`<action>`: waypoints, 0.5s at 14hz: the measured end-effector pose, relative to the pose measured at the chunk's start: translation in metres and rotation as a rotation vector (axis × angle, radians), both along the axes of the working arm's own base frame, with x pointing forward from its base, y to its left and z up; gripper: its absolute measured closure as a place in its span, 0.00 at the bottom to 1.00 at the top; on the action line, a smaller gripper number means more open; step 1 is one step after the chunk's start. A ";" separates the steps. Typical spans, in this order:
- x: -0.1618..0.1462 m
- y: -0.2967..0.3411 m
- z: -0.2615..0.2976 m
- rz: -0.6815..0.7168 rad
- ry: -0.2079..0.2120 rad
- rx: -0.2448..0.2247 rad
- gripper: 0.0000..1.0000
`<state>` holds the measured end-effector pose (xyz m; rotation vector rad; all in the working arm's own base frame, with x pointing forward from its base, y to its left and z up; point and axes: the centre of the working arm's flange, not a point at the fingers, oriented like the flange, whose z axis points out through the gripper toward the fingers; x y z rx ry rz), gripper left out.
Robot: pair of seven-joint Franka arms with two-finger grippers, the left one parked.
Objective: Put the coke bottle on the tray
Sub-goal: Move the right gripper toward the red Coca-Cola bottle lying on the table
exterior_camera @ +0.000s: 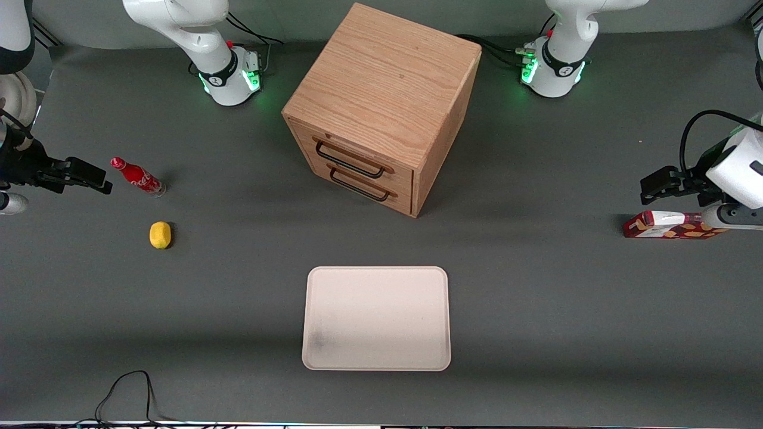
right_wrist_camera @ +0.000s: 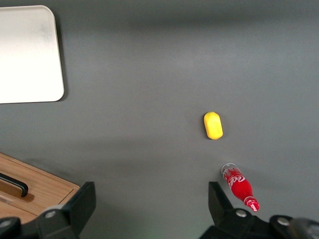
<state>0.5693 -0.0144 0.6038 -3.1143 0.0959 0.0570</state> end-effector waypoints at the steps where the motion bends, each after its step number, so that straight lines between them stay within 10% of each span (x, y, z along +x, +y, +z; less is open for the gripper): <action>1: 0.001 0.000 -0.001 0.003 0.002 0.001 0.00; 7: -0.002 -0.001 -0.003 0.002 0.039 0.002 0.00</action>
